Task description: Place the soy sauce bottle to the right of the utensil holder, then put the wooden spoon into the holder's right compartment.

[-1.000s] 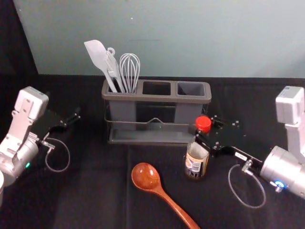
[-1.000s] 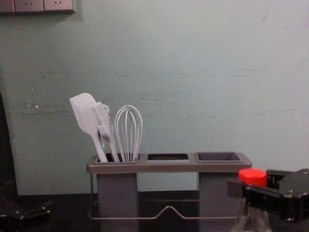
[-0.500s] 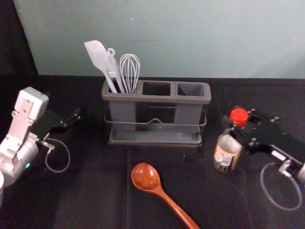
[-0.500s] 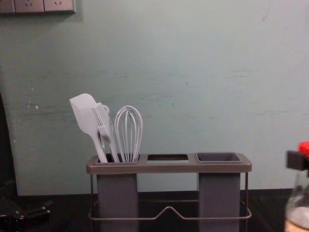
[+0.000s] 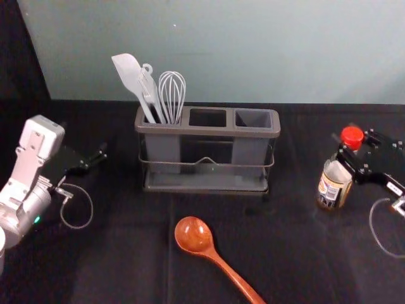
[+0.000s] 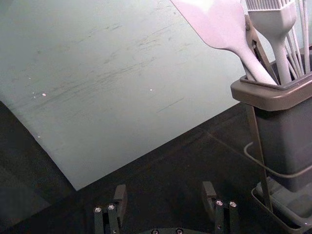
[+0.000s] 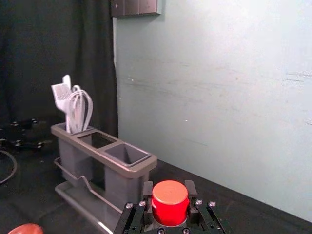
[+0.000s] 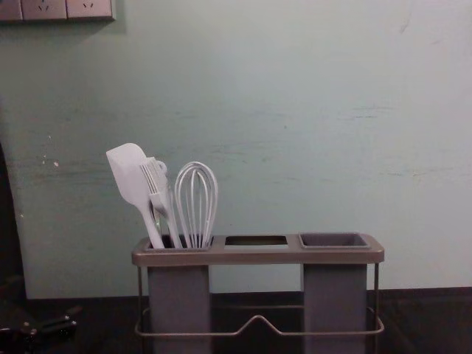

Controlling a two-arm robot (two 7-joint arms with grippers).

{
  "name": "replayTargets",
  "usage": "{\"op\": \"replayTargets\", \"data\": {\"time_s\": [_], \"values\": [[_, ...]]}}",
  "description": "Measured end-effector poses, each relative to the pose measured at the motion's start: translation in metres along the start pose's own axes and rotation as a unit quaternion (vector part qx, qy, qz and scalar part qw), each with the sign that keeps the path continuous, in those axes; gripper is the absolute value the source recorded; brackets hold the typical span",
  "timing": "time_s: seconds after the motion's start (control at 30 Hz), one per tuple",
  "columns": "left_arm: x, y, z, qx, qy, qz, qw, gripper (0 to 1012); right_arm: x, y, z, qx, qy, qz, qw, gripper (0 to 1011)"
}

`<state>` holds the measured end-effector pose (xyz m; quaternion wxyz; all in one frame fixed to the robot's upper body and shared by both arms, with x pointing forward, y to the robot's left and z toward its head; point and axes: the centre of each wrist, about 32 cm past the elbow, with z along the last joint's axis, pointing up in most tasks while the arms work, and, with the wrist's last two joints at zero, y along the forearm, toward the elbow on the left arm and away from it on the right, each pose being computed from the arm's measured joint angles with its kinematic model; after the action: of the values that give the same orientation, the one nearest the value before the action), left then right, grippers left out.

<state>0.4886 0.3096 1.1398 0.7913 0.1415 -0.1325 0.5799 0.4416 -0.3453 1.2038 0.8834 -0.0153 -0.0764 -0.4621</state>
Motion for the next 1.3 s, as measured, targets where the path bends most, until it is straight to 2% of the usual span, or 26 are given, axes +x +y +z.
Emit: {"op": "replayTargets", "data": {"time_s": [0.17,0.63,1.13,1.3], "values": [[0.0,0.0,0.0,0.0,0.0,0.0,1.0,1005,0.004,0.014,-0.005,0.005,-0.002,-0.006,1.0,392],[0.0,0.0,0.0,0.0,0.0,0.0,1.0,1005,0.009,0.053,-0.018,0.007,0.023,-0.003,0.9997,392],[0.0,0.0,0.0,0.0,0.0,0.0,1.0,1005,0.008,0.069,-0.025,-0.002,0.031,0.006,0.9995,392],[0.0,0.0,0.0,0.0,0.0,0.0,1.0,1005,0.008,0.071,-0.027,-0.002,0.043,0.011,0.999,390]]}}
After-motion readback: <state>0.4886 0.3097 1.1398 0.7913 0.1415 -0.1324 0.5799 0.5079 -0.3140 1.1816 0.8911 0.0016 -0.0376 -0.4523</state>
